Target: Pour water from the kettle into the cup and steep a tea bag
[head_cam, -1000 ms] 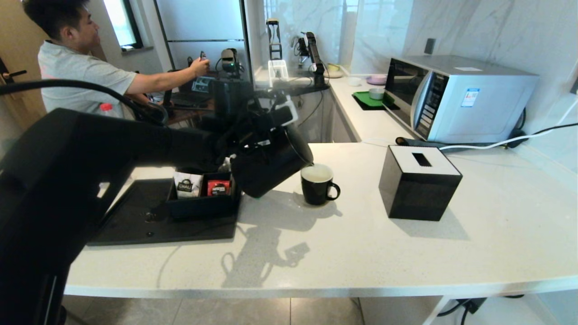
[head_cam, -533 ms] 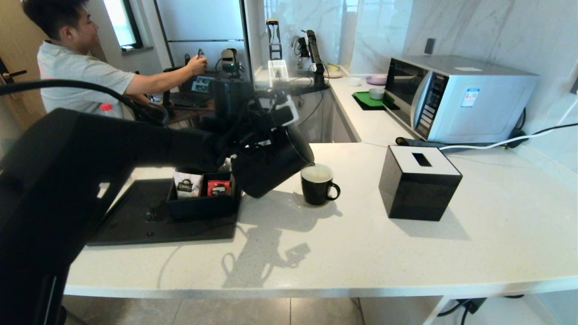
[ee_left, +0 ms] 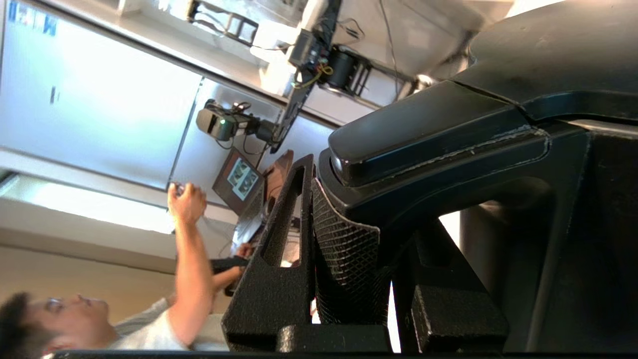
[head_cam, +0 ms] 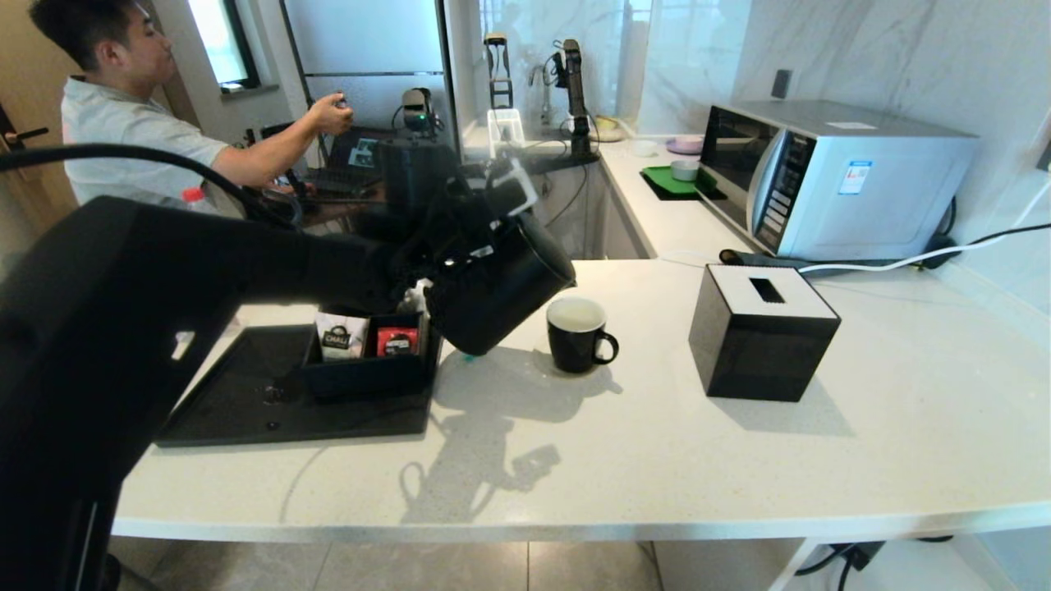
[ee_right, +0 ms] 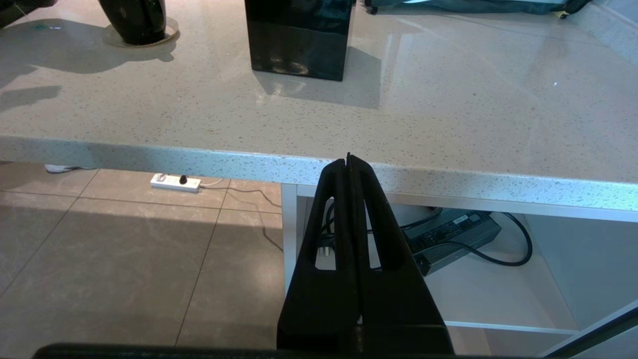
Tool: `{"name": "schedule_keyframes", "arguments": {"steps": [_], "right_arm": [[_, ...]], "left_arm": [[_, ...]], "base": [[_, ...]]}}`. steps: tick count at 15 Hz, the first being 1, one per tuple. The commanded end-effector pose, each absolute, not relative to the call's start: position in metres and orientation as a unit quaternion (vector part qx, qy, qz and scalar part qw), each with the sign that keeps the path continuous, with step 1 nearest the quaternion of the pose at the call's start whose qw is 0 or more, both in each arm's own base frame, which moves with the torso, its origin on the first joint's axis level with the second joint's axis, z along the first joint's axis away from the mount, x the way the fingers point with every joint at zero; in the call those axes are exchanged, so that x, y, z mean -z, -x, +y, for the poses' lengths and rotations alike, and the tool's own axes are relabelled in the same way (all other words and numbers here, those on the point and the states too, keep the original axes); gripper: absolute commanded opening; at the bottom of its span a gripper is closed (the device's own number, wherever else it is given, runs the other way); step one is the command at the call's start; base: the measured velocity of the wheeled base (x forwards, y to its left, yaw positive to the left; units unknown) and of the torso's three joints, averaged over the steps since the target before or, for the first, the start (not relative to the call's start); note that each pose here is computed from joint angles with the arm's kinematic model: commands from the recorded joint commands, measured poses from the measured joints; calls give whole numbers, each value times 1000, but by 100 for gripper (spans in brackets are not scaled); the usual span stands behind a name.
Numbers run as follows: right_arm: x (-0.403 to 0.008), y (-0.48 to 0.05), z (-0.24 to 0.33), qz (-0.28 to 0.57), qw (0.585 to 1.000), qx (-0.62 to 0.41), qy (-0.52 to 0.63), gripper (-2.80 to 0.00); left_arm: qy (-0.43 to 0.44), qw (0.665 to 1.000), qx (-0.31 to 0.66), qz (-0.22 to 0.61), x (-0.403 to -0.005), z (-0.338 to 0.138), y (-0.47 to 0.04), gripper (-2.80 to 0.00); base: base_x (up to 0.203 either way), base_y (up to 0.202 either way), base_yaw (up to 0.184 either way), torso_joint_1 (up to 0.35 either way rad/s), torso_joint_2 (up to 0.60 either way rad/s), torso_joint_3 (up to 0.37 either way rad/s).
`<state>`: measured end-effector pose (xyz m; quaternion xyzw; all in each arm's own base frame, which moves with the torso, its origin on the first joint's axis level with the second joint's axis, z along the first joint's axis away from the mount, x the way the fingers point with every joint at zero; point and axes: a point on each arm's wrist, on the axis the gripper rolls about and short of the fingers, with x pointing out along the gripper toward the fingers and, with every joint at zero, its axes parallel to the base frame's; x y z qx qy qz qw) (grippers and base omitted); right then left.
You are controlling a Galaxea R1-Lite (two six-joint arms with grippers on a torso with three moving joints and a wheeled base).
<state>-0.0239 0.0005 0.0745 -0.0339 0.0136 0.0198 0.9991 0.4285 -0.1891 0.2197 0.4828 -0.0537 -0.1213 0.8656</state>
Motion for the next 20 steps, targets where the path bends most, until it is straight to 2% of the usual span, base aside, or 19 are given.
{"name": "schedule_keyframes", "arguments": {"steps": [1, 5, 9, 13, 20], "right_arm": [[-75, 24, 0, 14, 999, -20, 34, -280], [-75, 24, 0, 14, 999, -20, 34, -280], [-75, 24, 0, 14, 999, -20, 34, -280], [-75, 24, 0, 14, 999, -20, 34, -280], [-75, 24, 0, 14, 999, -20, 34, -280]], "left_arm": [[-474, 871, 118, -52, -219, -185, -428, -280], [-430, 895, 113, -41, -214, -174, -417, -280], [-368, 923, 88, -71, -215, -159, -405, -280], [-299, 946, 39, -115, -234, -139, -393, -280], [-214, 959, -78, -168, -271, -86, -354, -280]], "base": [[0, 0, 0, 0, 0, 0], [0, 0, 0, 0, 0, 0], [0, 0, 0, 0, 0, 0], [0, 0, 0, 0, 0, 0], [0, 0, 0, 0, 0, 0]]}}
